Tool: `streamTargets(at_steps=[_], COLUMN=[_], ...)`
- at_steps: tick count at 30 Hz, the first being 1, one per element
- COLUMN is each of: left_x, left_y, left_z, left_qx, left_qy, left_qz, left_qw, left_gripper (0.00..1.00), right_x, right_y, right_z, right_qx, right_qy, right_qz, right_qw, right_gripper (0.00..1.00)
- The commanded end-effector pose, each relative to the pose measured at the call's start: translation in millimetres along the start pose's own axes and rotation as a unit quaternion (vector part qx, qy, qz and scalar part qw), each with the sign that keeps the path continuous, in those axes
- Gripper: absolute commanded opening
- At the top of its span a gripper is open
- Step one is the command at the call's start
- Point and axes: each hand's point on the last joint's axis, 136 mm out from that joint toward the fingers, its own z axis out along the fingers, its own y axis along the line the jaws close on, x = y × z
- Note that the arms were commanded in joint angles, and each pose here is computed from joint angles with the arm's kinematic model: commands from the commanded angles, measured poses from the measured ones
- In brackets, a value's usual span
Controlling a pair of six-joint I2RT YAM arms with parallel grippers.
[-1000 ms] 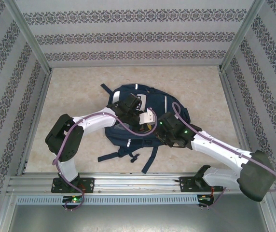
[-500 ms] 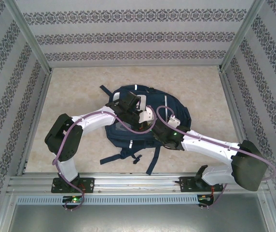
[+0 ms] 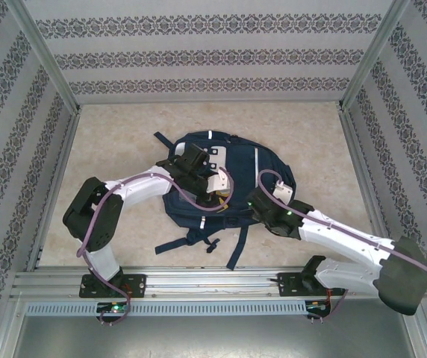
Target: Pack the student bag
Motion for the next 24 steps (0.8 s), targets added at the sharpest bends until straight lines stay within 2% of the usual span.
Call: streamTargets(at_steps=[1, 9, 15, 19, 24], left_x=[-2.2, 9.8, 11.5, 14.3, 24.1], left_y=[1.1, 0.0, 11.3, 27.6, 36.4], left_z=[-7.3, 10.9, 23.2, 32.0, 48.8], left_qx=[-0.009, 0.002, -0.034, -0.076, -0.089], left_qy=[0.009, 0.066, 0.074, 0.088, 0.102], left_qz=[0.048, 0.072, 0.081, 0.088, 0.107], left_qw=[0.999, 0.995, 0.993, 0.989, 0.985], left_gripper=[0.49, 0.55, 0.58, 0.58, 0.59], right_x=[7.5, 5.9, 5.9, 8.6, 15.2], right_y=[2.3, 10.7, 11.6, 10.7, 7.9], right_z=[-3.6, -10.4, -10.5, -7.5, -1.7], right_qx=[-0.030, -0.064, -0.067, -0.066, -0.066], right_qy=[0.035, 0.053, 0.057, 0.062, 0.071], right_qz=[-0.007, 0.010, 0.010, 0.012, 0.024], right_qw=[0.999, 0.996, 0.996, 0.996, 0.995], right_gripper=[0.13, 0.25, 0.32, 0.35, 0.37])
